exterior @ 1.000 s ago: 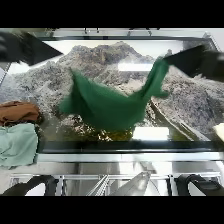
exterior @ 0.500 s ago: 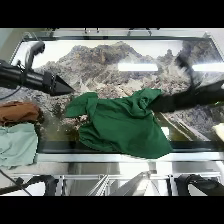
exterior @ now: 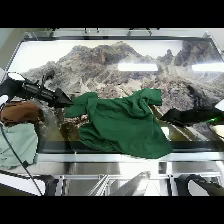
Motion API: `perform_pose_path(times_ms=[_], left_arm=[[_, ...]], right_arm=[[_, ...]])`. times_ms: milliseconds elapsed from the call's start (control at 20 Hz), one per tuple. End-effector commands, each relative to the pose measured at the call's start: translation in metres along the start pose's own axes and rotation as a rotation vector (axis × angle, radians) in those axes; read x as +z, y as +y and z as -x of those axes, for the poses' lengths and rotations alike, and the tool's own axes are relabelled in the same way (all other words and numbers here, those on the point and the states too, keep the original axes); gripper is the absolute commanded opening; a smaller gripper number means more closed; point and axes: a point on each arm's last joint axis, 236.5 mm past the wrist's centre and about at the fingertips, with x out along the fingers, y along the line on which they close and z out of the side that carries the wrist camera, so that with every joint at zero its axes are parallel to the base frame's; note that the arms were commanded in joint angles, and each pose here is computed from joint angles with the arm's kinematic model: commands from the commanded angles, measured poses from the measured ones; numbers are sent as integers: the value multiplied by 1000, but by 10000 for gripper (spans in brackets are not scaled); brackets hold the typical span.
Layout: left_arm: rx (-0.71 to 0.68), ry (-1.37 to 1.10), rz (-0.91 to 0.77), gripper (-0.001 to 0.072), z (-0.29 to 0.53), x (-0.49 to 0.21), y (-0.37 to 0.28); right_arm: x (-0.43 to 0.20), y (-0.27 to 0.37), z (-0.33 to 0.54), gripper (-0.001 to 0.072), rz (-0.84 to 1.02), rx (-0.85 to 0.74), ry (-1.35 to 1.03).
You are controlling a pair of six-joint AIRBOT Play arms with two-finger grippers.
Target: Fold the shirts.
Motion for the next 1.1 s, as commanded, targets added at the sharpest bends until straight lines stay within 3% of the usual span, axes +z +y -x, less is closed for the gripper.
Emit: perform_pose_path(times_ms=[0,200,250,300,500,550,600,700,850,1050], left_arm=[[42,60,15,290,-13,2,27],[46,67,5,290,-20,12,33],[49,62,2,290,-19,15,34],[51,56,-2,290,-19,18,34],[59,145,-12,310,-40,4,33],[53,181,-21,550,-46,-2,28],[51,194,-24,710,-49,-4,24],[83,200,-59,708,-43,1,22],[240,182,-69,707,-12,17,42],[213,218,-61,707,-37,6,34]], right_arm=[[-1,-39,-1,493,-43,-38,-6],[-10,-54,-30,496,-97,-41,66],[-12,-55,-36,541,-119,-27,83],[-13,-55,-40,647,-137,-17,97],[-25,-52,-63,647,-145,19,174],[-28,-47,-69,647,-141,34,193],[-30,-42,-73,647,-136,49,204],[-31,-34,-77,647,-130,64,209],[-31,-32,-77,646,-120,71,209],[-27,-25,-79,645,-137,104,199]])
